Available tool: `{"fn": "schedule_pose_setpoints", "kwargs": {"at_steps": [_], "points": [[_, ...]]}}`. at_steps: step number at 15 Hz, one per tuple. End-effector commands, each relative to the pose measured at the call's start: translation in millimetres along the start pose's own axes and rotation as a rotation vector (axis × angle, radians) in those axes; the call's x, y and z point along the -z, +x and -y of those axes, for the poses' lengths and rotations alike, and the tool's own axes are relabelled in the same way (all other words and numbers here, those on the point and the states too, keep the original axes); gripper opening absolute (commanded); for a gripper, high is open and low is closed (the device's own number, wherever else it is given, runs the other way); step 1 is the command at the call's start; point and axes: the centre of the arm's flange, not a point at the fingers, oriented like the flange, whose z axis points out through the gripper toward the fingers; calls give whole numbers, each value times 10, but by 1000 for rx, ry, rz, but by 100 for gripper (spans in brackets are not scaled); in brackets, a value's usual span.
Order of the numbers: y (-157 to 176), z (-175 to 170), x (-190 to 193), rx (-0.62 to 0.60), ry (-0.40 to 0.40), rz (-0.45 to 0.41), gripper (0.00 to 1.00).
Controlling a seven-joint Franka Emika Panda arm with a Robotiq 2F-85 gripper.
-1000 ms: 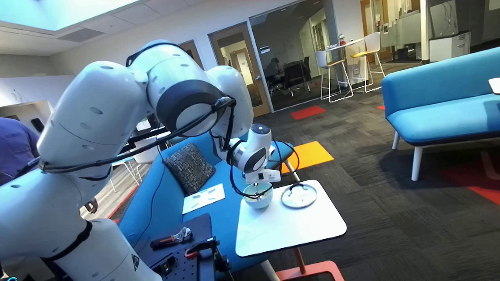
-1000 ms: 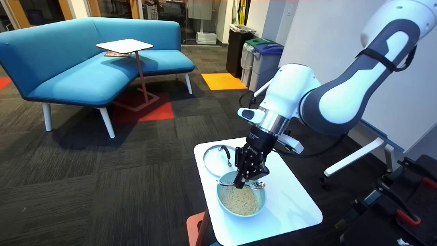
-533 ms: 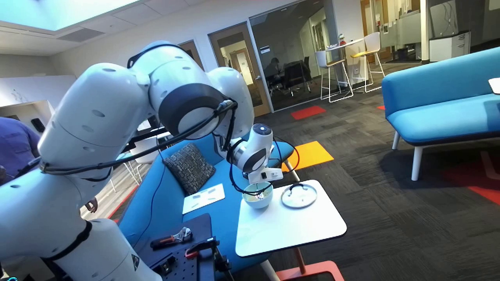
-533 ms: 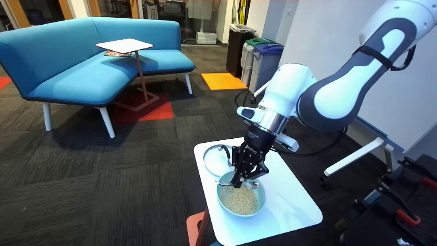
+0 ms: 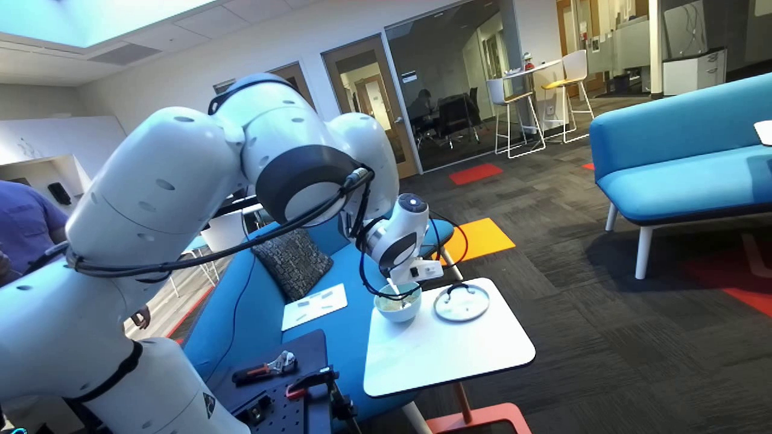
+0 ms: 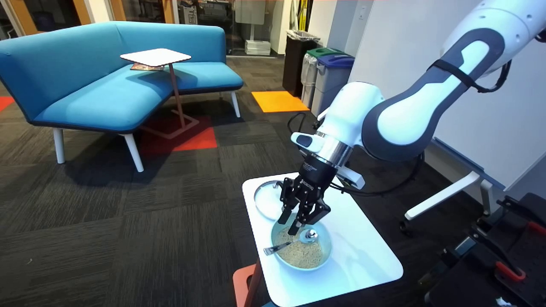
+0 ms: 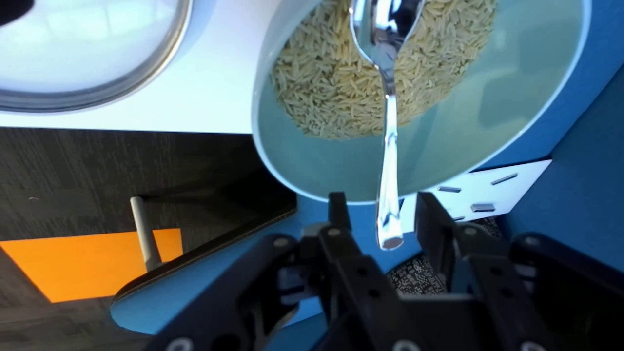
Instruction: Pick up the spoon and stir the objects in the bowl
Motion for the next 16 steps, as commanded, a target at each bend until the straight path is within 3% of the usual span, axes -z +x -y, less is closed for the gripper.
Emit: {"fn": "schedule_pose_setpoints", "kwargs": {"at_steps": [1,5,9,14,15,16], "points": [[76,-49,22,-17,-3,14,73],[132,90,218,-179,-19,25,99],[336,222,523,-406,-56,15,100],[675,244,844,-665,-85,83,100],[717,253,880,-694,-77,112,100],[601,158,685,-628,-74,46,100]]}}
